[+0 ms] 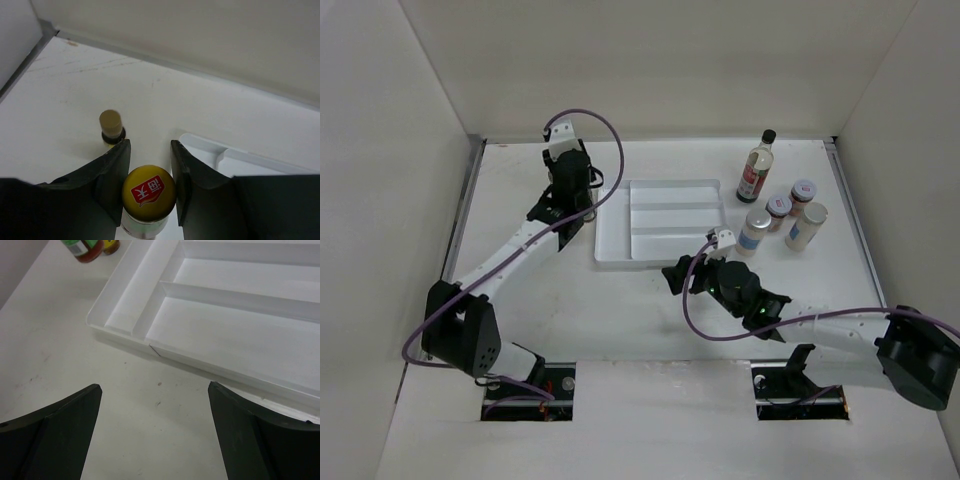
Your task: Organize the condiment bottles
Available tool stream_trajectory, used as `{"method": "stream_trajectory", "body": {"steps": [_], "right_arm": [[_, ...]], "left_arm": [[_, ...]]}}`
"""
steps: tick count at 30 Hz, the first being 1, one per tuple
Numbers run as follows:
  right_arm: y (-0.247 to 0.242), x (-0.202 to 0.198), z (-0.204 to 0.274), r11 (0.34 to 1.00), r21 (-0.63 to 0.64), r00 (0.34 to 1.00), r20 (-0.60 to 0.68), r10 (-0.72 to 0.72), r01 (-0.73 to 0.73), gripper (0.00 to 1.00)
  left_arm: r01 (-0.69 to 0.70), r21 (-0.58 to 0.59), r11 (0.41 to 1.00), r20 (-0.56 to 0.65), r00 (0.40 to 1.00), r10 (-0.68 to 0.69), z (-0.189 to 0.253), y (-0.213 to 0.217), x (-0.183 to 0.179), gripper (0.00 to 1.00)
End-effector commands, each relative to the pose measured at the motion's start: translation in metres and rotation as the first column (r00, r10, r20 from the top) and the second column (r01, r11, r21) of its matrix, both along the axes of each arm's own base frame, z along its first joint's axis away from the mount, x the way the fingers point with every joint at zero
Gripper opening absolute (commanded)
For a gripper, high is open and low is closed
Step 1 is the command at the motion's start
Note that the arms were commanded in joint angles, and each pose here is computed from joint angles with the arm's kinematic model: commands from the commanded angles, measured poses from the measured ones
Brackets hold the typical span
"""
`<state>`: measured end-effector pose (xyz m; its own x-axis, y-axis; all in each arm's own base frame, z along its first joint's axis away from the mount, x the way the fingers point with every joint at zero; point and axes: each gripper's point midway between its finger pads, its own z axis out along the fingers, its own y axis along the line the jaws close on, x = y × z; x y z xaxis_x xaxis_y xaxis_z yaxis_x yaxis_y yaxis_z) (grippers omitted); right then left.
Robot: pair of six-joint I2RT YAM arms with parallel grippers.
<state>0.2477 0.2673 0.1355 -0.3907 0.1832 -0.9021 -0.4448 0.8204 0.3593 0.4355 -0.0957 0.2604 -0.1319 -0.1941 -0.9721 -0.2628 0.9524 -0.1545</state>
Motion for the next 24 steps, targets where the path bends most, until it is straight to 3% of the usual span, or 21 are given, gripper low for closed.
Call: {"method": "stream_trajectory", "body": {"steps": [1,12,20,22,24], "right_arm": [[0.007,0.005,0.034,0.997,0.082,0.997,0.070,-0.009,0.003,0.95],[0.001,0.006,0.034,0.996,0.087,0.997,0.072,-0.022,0.016,0.97],[-0.002,0.008,0.032,0.996,0.085,0.997,0.068,-0.030,0.024,0.97],[-0.002,0.008,0.032,0.996,0.085,0.997,0.068,-0.031,0.025,0.97],[-0.002,0.008,0.032,0.996,0.084,0.997,0.069,-0.033,0.027,0.97]], "left_arm": [[0.050,-0.096,0.994,0.222,0.975,-0.028,0.085,-0.022,0.014,0.17],[0.135,-0.076,0.988,0.179,0.977,-0.120,0.055,-0.082,0.083,0.15],[0.161,-0.068,0.985,0.141,0.979,-0.150,0.003,-0.095,0.096,0.16],[0.156,-0.067,0.985,0.140,0.979,-0.146,-0.006,-0.094,0.094,0.21],[0.152,-0.069,0.986,0.147,0.979,-0.141,-0.009,-0.092,0.089,0.33]]}}
